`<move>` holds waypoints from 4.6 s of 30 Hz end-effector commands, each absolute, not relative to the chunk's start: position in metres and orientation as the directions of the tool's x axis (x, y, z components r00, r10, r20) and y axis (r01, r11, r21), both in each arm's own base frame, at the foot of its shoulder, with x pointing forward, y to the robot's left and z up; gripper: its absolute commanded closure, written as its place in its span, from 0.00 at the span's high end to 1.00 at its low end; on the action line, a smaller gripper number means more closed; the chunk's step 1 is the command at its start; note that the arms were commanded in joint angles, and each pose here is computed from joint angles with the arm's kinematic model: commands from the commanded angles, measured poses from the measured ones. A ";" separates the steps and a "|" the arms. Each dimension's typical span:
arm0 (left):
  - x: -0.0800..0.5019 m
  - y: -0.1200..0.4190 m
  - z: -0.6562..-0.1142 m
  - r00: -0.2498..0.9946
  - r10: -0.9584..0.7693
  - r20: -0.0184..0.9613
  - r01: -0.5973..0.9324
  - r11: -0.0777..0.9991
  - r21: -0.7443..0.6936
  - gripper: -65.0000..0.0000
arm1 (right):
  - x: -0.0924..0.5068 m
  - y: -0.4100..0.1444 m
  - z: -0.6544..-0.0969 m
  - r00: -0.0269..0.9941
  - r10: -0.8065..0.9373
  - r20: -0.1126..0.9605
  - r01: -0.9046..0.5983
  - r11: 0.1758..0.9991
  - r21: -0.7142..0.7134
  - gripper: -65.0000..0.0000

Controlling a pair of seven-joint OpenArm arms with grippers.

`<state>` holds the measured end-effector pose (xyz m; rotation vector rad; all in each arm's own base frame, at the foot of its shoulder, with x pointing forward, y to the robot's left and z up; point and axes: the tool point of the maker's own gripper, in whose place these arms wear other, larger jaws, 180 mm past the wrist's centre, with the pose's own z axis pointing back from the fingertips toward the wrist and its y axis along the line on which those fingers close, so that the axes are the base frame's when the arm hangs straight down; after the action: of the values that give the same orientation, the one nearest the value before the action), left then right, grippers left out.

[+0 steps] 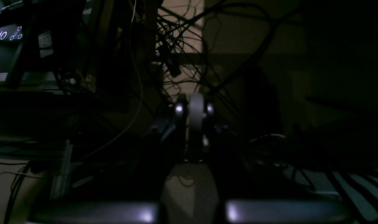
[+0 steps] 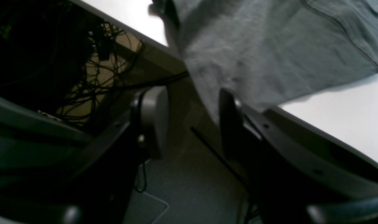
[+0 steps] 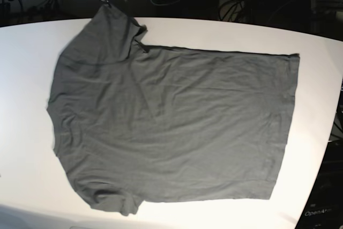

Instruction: Fold the T-shirt properly

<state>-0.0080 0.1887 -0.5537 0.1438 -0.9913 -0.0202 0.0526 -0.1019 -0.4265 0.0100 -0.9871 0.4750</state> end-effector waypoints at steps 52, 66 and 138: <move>0.022 0.193 -0.557 0.522 -0.084 0.849 -0.061 0.989 0.135 0.02 | 0.065 -0.162 -0.422 0.478 0.437 0.762 -0.294 0.897 -0.330 0.50; 0.019 0.206 -0.555 0.526 -0.107 0.844 -0.060 0.985 0.162 0.02 | 0.059 -0.157 -0.440 0.524 0.360 0.772 -0.277 0.929 -0.245 0.49; 0.130 0.275 -0.353 0.407 -0.051 0.912 -0.136 0.984 0.116 0.02 | 0.082 -0.163 -0.423 0.445 0.419 0.791 -0.325 0.899 -0.294 0.01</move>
<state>0.1243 0.2745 -0.3674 0.1753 -1.0898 0.0688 0.0827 -0.1615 -0.4291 -0.1057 -0.9874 0.4627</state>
